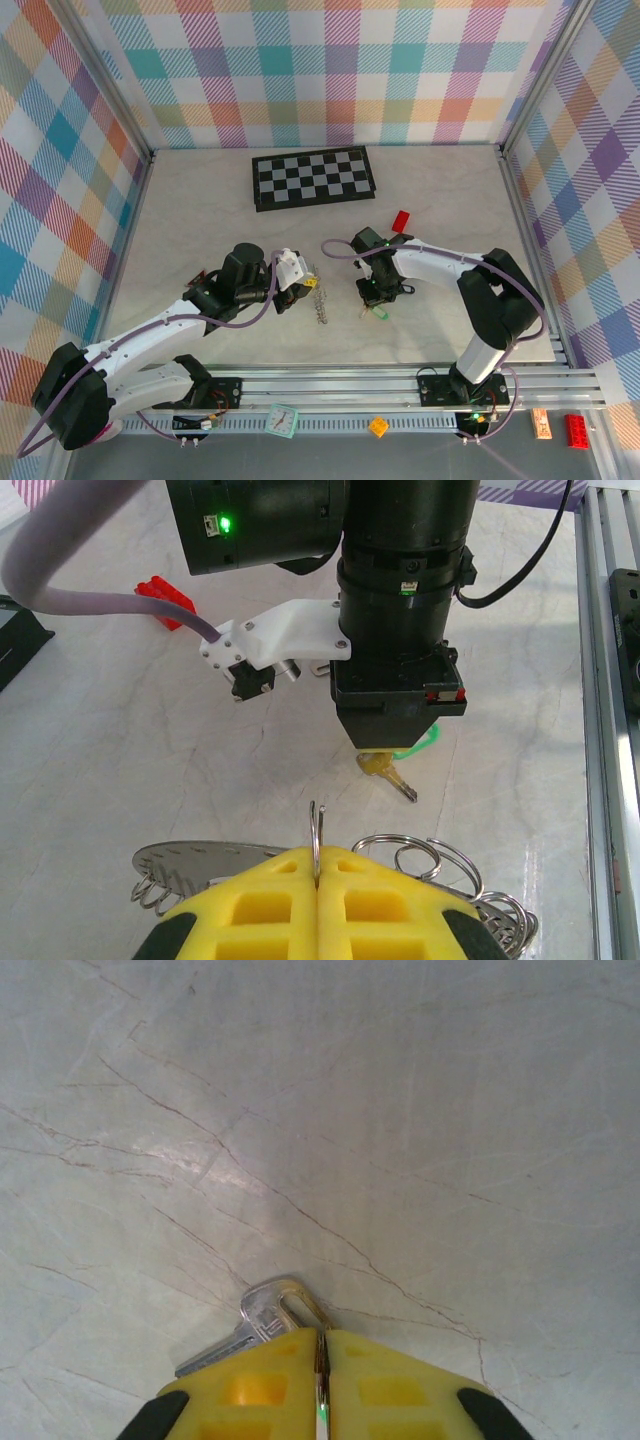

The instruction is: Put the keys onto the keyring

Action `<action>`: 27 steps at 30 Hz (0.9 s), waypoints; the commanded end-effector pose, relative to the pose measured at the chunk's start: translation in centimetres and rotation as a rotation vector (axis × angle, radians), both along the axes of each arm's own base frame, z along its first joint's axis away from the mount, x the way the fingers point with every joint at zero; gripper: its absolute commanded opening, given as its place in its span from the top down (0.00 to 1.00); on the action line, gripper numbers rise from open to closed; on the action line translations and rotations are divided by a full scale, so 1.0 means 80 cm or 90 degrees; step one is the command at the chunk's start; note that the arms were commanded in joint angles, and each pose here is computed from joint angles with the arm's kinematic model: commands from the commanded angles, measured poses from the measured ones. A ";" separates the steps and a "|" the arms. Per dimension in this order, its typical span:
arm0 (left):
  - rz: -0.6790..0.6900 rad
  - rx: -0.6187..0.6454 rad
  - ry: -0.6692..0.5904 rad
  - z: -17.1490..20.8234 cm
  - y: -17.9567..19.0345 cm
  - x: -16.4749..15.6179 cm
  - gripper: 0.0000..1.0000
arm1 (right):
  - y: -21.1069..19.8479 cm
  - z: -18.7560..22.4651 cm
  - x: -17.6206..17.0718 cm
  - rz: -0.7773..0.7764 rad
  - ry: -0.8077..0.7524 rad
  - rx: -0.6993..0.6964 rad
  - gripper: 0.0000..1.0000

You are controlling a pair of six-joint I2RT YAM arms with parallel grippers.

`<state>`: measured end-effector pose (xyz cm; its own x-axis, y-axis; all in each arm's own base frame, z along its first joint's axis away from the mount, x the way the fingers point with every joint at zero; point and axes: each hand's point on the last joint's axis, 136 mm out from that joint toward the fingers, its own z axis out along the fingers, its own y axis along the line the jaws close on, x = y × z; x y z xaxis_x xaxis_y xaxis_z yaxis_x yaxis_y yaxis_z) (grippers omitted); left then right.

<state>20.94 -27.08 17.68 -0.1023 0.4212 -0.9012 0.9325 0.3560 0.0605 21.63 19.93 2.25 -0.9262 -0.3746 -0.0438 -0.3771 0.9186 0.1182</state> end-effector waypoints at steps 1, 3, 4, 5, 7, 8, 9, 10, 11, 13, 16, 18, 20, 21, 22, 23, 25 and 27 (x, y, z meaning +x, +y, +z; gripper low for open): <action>0.002 -0.030 -0.029 0.027 -0.006 0.008 1.00 | -0.002 0.005 0.001 0.003 0.007 -0.005 0.93; 0.001 -0.030 -0.029 0.027 -0.006 0.008 1.00 | -0.002 0.005 0.000 0.005 0.007 -0.006 0.95; 0.002 -0.030 -0.029 0.027 -0.006 0.008 1.00 | -0.002 0.005 0.000 0.005 0.008 -0.006 0.95; 0.002 -0.030 -0.028 0.027 -0.006 0.008 1.00 | -0.002 0.004 0.000 0.006 0.008 -0.007 0.96; 0.002 -0.029 -0.029 0.027 -0.005 0.008 1.00 | -0.003 0.004 0.000 0.005 0.010 -0.008 0.95; 0.002 -0.030 -0.029 0.027 -0.006 0.008 1.00 | -0.004 0.003 -0.001 0.004 0.012 -0.010 0.94; 0.001 -0.030 -0.029 0.027 -0.006 0.008 1.00 | -0.004 0.002 -0.001 0.005 0.013 -0.010 0.92; 0.001 -0.030 -0.030 0.028 -0.006 0.008 1.00 | -0.004 0.001 -0.001 0.005 0.015 -0.012 0.89; 0.002 -0.029 -0.028 0.026 -0.006 0.008 1.00 | -0.004 0.001 -0.002 0.005 0.017 -0.013 0.88; 0.001 -0.030 -0.029 0.027 -0.006 0.008 1.00 | -0.004 0.001 -0.002 0.005 0.019 -0.013 0.88; 0.001 -0.030 -0.029 0.027 -0.006 0.008 1.00 | -0.004 0.001 -0.002 0.005 0.019 -0.014 0.89; 0.000 -0.030 -0.029 0.028 -0.006 0.007 1.00 | -0.004 0.002 -0.002 0.006 0.019 -0.014 0.89; 0.000 -0.030 -0.029 0.028 -0.005 0.007 1.00 | -0.004 0.001 -0.003 0.008 0.023 -0.015 0.89; 0.001 -0.029 -0.029 0.027 -0.005 0.007 1.00 | -0.004 0.000 -0.003 0.008 0.024 -0.016 0.89; 0.001 -0.029 -0.028 0.027 -0.005 0.007 1.00 | -0.004 0.001 -0.003 0.007 0.024 -0.015 0.88; 0.002 -0.030 -0.030 0.028 -0.005 0.007 1.00 | -0.005 0.000 -0.004 0.008 0.025 -0.017 0.89; 0.001 -0.030 -0.030 0.028 -0.005 0.007 1.00 | -0.004 0.000 -0.004 0.009 0.027 -0.016 0.89; 0.001 -0.030 -0.030 0.028 -0.005 0.007 1.00 | -0.004 0.000 -0.004 0.009 0.026 -0.015 0.90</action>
<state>20.94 -27.08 17.68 -0.1020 0.4213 -0.9012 0.9326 0.3558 0.0609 21.28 19.66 2.01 -0.9256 -0.3783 -0.0123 -0.3773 0.9196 0.1092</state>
